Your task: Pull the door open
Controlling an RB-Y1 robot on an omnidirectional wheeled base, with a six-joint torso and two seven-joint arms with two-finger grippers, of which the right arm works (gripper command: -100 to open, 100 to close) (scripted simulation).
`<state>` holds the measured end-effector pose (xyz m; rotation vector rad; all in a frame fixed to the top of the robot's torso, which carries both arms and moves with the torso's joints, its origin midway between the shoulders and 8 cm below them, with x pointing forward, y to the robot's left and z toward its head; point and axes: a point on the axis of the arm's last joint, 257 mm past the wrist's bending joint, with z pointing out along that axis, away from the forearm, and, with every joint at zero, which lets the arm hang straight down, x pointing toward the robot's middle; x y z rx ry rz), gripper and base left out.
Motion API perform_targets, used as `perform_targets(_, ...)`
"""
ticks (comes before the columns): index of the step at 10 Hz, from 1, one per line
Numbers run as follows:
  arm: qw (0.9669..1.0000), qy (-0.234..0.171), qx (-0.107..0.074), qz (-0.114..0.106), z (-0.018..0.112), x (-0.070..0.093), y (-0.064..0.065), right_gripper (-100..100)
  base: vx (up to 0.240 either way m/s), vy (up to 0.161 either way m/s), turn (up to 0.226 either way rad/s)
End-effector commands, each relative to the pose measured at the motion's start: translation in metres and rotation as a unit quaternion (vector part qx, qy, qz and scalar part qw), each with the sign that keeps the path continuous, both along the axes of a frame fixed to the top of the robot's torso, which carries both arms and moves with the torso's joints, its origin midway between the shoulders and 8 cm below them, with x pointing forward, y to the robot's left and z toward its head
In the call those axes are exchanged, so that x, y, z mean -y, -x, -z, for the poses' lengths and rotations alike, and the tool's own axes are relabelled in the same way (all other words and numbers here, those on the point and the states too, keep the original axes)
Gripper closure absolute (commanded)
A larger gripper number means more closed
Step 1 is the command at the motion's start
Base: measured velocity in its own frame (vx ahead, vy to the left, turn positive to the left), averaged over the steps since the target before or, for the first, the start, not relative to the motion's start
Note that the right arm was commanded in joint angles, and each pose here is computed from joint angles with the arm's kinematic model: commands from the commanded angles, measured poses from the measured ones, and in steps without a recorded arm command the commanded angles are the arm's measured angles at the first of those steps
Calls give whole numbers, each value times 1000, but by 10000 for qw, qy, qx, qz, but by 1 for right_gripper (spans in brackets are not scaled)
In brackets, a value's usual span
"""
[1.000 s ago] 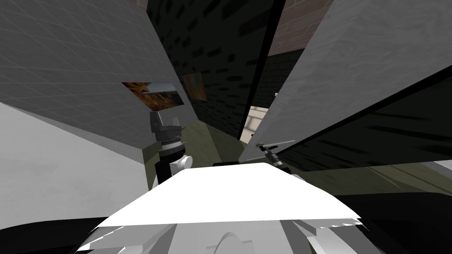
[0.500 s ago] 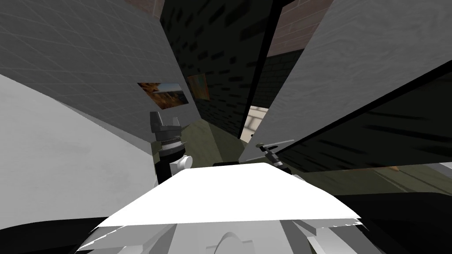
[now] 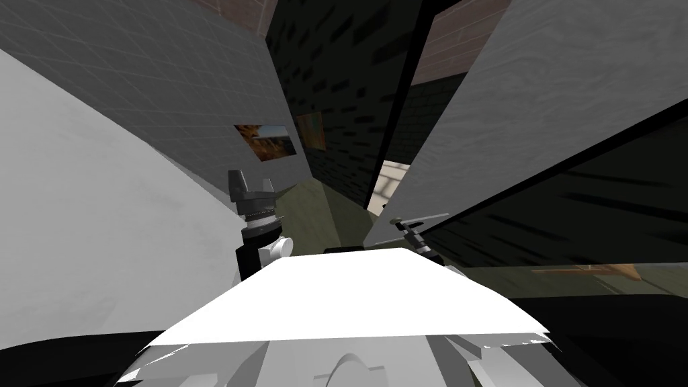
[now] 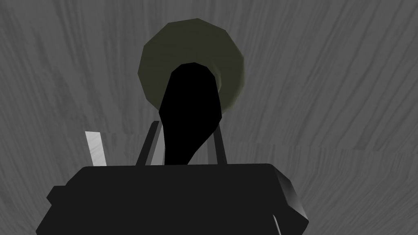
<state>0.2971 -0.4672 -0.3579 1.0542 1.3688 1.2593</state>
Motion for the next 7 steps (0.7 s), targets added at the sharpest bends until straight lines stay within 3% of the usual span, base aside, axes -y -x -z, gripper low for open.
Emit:
perform_targets(1, 10000, 22, 11, -9, -2, 2, 1, 100, -228, -78, 172)
perform_targets(5, 10000, 36, 24, -30, -3, 4, 1, 100, -207, -88, 138)
perform_targets(7, 10000, -3, -10, -63, 1, -1, 2, 100, -101, -38, 100)
